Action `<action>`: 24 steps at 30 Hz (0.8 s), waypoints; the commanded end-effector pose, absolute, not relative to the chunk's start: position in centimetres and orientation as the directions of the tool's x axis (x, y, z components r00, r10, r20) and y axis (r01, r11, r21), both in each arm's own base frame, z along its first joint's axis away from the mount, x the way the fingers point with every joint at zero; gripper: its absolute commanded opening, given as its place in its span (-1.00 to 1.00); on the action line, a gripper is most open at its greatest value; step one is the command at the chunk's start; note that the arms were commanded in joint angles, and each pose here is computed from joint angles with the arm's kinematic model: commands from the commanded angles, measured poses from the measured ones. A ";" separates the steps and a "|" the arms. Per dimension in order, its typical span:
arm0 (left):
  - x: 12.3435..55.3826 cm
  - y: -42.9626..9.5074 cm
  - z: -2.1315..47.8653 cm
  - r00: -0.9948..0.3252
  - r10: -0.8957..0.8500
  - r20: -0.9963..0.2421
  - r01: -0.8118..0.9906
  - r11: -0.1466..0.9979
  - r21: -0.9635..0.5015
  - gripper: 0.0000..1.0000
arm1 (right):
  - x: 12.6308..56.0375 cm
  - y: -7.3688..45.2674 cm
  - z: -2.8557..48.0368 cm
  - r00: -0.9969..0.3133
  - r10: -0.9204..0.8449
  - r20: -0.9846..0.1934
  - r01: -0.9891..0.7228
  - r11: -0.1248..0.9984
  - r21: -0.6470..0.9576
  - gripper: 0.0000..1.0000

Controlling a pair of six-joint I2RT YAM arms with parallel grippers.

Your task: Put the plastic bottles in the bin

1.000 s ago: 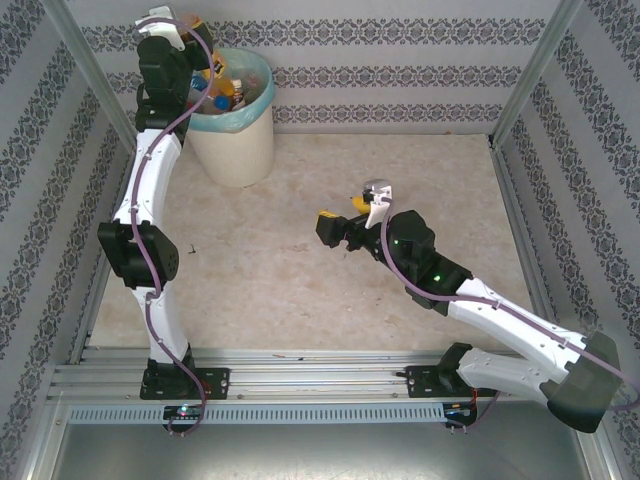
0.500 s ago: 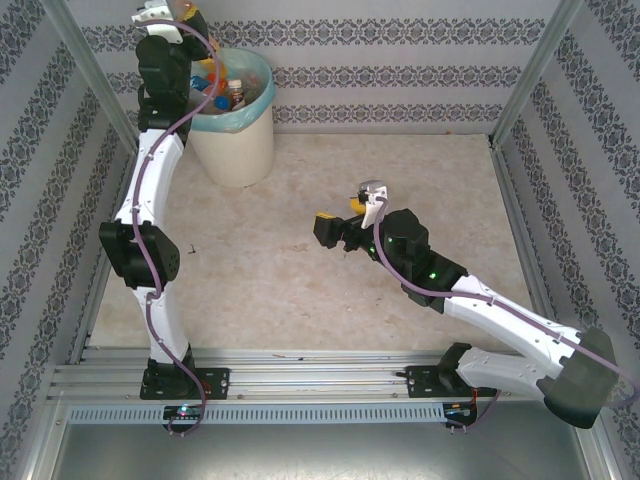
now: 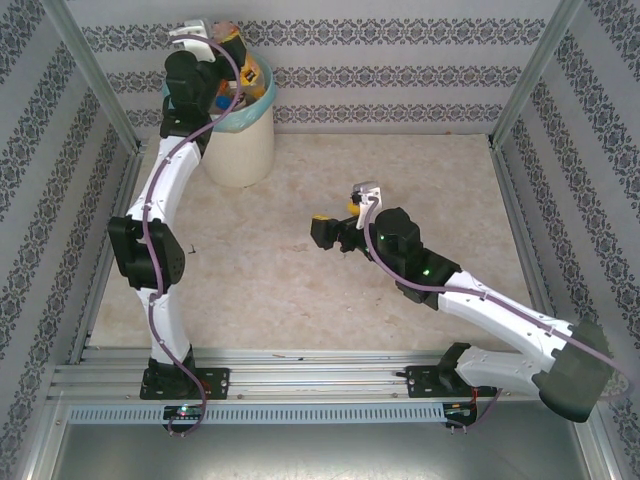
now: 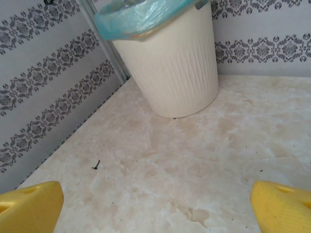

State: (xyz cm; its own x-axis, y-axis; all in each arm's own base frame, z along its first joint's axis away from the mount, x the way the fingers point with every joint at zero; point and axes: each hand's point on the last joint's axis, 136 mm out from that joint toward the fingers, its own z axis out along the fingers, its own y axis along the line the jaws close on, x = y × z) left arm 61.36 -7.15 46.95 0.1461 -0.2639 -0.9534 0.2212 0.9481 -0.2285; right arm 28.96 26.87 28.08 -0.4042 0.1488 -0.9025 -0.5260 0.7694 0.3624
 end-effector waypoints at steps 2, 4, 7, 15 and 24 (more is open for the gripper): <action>62.4 -7.7 44.2 0.095 -0.172 -0.980 0.216 0.965 -0.149 -0.49 | 28.8 27.3 29.2 -0.392 0.162 -0.906 -0.538 0.758 0.369 0.96; 63.0 -7.5 42.7 0.063 -0.143 -0.988 0.189 0.973 -0.129 -0.49 | 28.8 27.2 29.1 -0.391 0.159 -0.907 -0.536 0.762 0.364 0.96; 63.5 -7.6 41.0 0.022 -0.111 -0.994 0.190 0.976 -0.105 -0.49 | 28.9 27.2 28.8 -0.393 0.150 -0.907 -0.535 0.766 0.358 0.96; 64.4 -7.4 38.6 -0.059 -0.070 -0.996 0.165 0.983 -0.079 -0.31 | 29.0 27.6 28.4 -0.404 0.137 -0.905 -0.538 0.764 0.355 0.97; 62.0 -7.1 45.3 0.011 -0.101 -0.995 0.168 0.981 -0.098 0.49 | 29.0 27.7 28.4 -0.406 0.128 -0.905 -0.539 0.766 0.350 0.96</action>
State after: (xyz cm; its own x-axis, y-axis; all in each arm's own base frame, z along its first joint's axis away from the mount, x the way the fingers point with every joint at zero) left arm 63.92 -7.42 40.68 -0.0562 -0.1028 -0.9931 0.1749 0.9783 -0.1112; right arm 29.14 27.17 26.98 -0.4258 0.1256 -0.8961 -0.5197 0.7767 0.3558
